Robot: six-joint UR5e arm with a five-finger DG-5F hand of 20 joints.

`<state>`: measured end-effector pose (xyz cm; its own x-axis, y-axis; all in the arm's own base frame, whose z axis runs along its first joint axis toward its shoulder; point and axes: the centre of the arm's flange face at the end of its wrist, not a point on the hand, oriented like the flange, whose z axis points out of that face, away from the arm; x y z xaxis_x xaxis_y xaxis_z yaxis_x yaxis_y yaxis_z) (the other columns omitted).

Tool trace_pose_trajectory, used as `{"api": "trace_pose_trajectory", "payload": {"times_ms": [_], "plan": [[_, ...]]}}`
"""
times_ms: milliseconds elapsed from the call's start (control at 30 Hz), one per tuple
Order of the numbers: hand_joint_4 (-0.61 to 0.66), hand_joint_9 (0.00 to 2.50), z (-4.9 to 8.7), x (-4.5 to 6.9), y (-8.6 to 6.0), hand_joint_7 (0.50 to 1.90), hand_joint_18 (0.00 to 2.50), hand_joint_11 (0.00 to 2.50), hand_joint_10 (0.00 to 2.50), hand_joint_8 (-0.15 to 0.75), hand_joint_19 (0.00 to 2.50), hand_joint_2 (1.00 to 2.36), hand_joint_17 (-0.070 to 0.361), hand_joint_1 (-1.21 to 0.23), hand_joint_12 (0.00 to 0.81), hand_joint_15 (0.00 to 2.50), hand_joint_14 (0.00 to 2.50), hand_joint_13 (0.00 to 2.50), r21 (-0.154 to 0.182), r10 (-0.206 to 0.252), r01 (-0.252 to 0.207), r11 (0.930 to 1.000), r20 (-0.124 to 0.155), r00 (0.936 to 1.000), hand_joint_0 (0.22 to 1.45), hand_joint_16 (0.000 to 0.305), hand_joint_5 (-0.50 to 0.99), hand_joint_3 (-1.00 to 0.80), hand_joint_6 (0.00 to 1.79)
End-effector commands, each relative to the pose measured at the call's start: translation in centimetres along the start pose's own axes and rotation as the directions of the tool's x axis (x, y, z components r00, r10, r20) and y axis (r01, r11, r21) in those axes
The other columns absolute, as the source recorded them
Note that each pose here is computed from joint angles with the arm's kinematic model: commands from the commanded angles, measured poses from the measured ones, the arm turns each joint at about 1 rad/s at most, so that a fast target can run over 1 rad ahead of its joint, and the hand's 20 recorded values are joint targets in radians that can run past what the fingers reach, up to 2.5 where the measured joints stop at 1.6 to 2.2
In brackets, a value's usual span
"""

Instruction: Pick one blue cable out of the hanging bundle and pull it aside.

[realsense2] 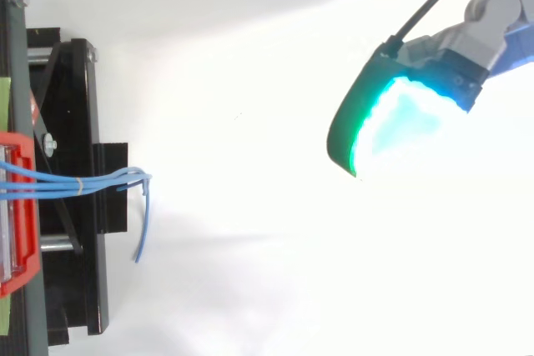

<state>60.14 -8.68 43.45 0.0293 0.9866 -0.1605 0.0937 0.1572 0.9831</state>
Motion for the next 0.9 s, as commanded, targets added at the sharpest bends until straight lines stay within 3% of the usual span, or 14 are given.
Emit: {"api": "trace_pose_trajectory", "payload": {"times_ms": [0,100,200,233,367,467,500,600,733,767,867], "plan": [[0.11,0.40,0.1,0.2,0.0,0.65,0.16,0.02,0.00,0.190,0.20,1.00,0.096,-0.63,0.273,0.10,0.00,0.27,-0.005,-0.001,0.001,1.0000,-0.001,1.0000,0.47,0.043,-0.23,-0.50,0.50],[0.11,0.40,0.1,0.2,0.0,0.65,0.16,0.03,0.00,0.189,0.20,1.00,0.096,-0.63,0.273,0.10,0.00,0.27,-0.003,-0.006,0.006,1.0000,0.000,1.0000,0.47,0.043,-0.23,-0.50,0.50],[0.11,0.40,0.7,0.4,-1.1,0.65,0.16,0.02,0.00,0.190,0.20,1.00,0.096,-0.63,0.273,0.09,0.00,0.27,0.016,-0.035,0.035,0.9993,0.004,0.9994,0.47,0.043,-0.23,-0.50,0.50],[0.11,0.40,1.4,0.7,-2.3,0.65,0.16,0.03,0.00,0.189,0.20,1.00,0.096,-0.63,0.273,0.10,0.00,0.27,0.037,-0.058,0.058,0.9976,0.001,0.9983,0.47,0.043,-0.23,-0.50,0.50],[0.11,0.40,2.0,1.1,-3.5,0.65,0.16,0.02,0.00,0.190,0.20,1.00,0.096,-0.63,0.273,0.09,0.00,0.27,0.058,-0.106,0.106,0.9927,-0.007,0.9944,0.47,0.043,-0.23,-0.50,0.50],[0.11,0.40,2.3,1.3,-4.1,0.65,0.16,0.02,0.00,0.190,0.20,1.00,0.096,-0.63,0.273,0.10,0.01,0.27,0.067,-0.171,0.172,0.9829,-0.016,0.9851,0.47,0.043,-0.23,-0.50,0.50],[0.11,0.40,2.7,1.5,-4.7,0.65,0.16,0.02,0.00,0.190,0.20,1.00,0.096,-0.63,0.272,0.10,0.00,0.27,0.071,-0.245,0.246,0.9666,-0.023,0.9692,0.47,0.043,-0.23,-0.50,0.50],[0.11,0.40,3.2,1.6,-5.1,0.65,0.16,0.02,0.00,0.191,0.21,1.00,0.096,-0.63,0.273,0.10,0.00,0.27,0.064,-0.275,0.276,0.9590,-0.021,0.9611,0.47,0.043,-0.23,-0.50,0.50],[0.11,0.40,4.2,1.8,-5.9,0.65,0.16,0.02,0.00,0.191,0.20,1.00,0.095,-0.63,0.273,0.10,0.00,0.27,0.041,-0.269,0.269,0.9623,-0.004,0.9632,0.47,0.042,-0.23,-0.50,0.50],[0.11,0.40,4.8,1.9,-6.3,0.65,0.16,0.02,0.00,0.191,0.20,1.00,0.095,-0.63,0.273,0.10,0.00,0.27,0.030,-0.254,0.253,0.9669,0.005,0.9673,0.47,0.042,-0.23,-0.50,0.50],[0.12,0.40,5.4,2.1,-7.1,0.65,0.16,0.03,0.00,0.191,0.21,1.00,0.095,-0.63,0.274,0.10,0.00,0.27,0.026,-0.237,0.236,0.9713,0.009,0.9716,0.47,0.042,-0.23,-0.50,0.50]]}}
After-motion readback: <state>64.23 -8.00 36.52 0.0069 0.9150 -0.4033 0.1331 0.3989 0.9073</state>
